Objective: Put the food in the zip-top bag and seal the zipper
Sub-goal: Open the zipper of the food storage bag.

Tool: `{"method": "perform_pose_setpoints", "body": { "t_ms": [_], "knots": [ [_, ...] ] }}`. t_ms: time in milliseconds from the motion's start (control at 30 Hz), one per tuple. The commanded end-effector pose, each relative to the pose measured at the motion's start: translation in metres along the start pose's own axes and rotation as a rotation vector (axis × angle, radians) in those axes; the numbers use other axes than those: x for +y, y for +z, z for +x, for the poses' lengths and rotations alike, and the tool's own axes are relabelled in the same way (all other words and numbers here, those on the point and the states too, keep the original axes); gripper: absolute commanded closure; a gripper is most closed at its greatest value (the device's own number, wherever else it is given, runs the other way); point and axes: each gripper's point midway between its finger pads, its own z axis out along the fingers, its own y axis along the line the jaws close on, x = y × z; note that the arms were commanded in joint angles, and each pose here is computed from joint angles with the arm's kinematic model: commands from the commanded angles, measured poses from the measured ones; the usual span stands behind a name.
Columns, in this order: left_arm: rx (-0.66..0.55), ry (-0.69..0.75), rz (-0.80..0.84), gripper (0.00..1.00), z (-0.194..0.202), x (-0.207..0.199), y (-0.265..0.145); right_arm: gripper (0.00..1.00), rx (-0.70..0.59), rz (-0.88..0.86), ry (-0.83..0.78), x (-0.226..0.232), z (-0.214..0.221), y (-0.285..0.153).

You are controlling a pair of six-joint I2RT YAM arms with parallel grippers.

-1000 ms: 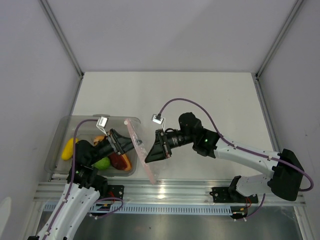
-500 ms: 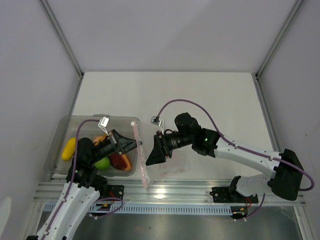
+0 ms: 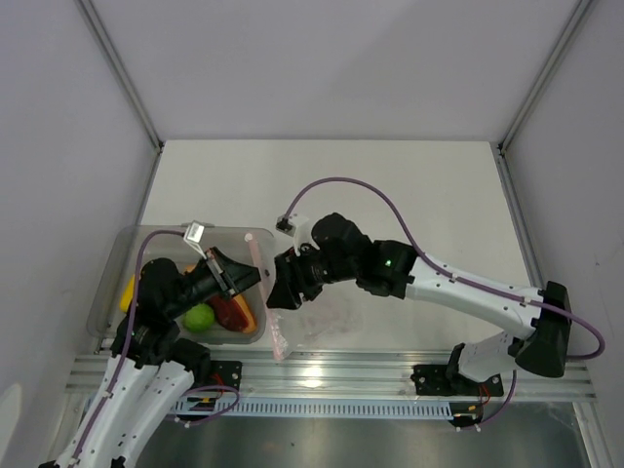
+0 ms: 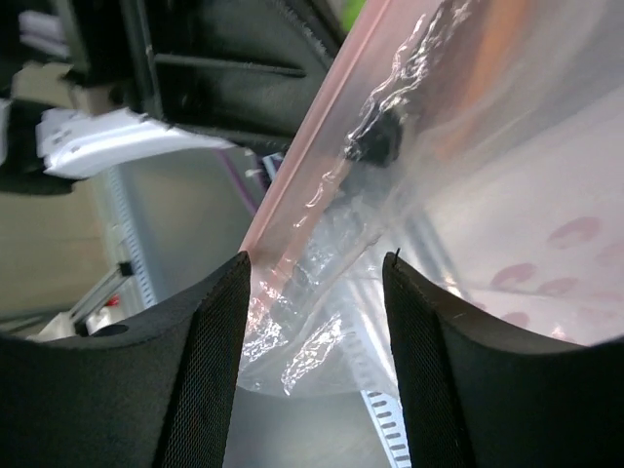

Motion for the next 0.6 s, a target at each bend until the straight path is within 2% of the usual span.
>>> {"method": "perform_pose_setpoints", "body": {
  "t_ms": [0,200,333,567],
  "knots": [
    [-0.039,0.018,-0.081,0.99,-0.007,0.005,-0.005,0.41,-0.033,0.243,-0.032,-0.02,-0.014,0.003],
    [-0.056,0.019,-0.154,0.99,-0.009,0.012,-0.011,0.39,-0.053,0.416,-0.06,-0.021,-0.031,0.014],
    [-0.07,0.016,-0.185,1.0,-0.011,0.016,-0.012,0.38,-0.004,0.57,-0.082,-0.035,-0.024,0.022],
    [-0.054,0.001,-0.205,0.99,-0.006,0.022,-0.01,0.38,-0.002,0.773,-0.131,-0.048,-0.021,0.024]
  ]
}}
